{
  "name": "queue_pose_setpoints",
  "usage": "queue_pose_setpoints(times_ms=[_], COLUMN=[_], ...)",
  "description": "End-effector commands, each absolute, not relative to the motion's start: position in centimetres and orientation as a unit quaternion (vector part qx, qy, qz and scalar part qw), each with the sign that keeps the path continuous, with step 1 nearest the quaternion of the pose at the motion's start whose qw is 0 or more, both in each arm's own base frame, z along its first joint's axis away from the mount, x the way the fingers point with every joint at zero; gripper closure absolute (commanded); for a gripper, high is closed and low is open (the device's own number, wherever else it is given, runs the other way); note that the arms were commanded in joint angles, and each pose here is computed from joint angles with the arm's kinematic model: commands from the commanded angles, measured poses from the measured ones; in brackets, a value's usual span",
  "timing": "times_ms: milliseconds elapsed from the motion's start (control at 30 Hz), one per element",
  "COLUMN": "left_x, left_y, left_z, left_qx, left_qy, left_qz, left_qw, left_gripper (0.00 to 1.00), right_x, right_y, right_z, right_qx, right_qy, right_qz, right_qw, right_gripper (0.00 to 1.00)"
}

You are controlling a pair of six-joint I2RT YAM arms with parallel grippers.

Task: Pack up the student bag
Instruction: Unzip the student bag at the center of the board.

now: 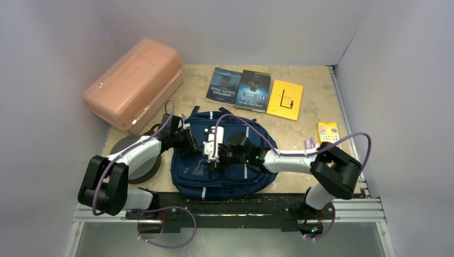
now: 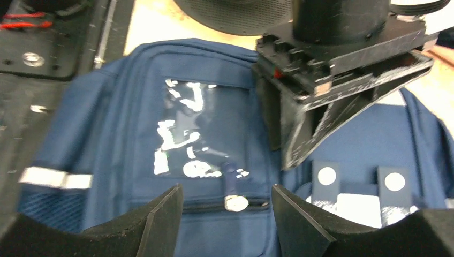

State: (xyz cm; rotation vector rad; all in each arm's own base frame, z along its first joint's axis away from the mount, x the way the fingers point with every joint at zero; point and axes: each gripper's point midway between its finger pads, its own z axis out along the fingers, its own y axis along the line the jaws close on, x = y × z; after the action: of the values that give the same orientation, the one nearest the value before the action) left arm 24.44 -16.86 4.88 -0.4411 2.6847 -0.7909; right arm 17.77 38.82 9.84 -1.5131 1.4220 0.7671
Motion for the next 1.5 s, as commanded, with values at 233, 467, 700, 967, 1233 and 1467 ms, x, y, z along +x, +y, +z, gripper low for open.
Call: queue_pose_setpoints(times_ms=[233,467,700,967,1233,1467], left_x=[22.2,21.9,22.0,21.8,21.7,22.0], left_y=[-14.7,-14.5,-14.6,-14.2,-16.6,-15.5], left_z=[1.9,1.8,1.4,1.2,2.1,-0.2], left_qx=[-0.168,-0.165,-0.171,-0.177,-0.154,-0.201], left_qy=[0.952,0.954,0.952,0.954,0.947,0.949], left_qz=[-0.217,-0.213,-0.216,-0.205,-0.266,-0.228], left_qw=[0.133,0.134,0.132,0.129,0.094,0.083], left_gripper=[0.69,0.69,0.70,0.70,0.73,0.81], right_x=[20.6,19.2,18.9,18.1,18.3,18.4], right_y=[41.5,41.5,41.7,41.0,40.3,41.1], right_z=[6.9,5.0,4.2,2.6,0.5,2.6], right_qx=[-0.693,-0.702,-0.696,-0.677,-0.673,-0.679], right_qy=[0.531,0.536,0.552,0.587,0.610,0.585], right_qz=[0.278,0.304,0.316,0.326,0.311,0.319], right_qw=[0.401,0.357,0.333,0.301,0.279,0.308], right_gripper=[0.43,0.48,0.61,0.68,0.70,1.00])
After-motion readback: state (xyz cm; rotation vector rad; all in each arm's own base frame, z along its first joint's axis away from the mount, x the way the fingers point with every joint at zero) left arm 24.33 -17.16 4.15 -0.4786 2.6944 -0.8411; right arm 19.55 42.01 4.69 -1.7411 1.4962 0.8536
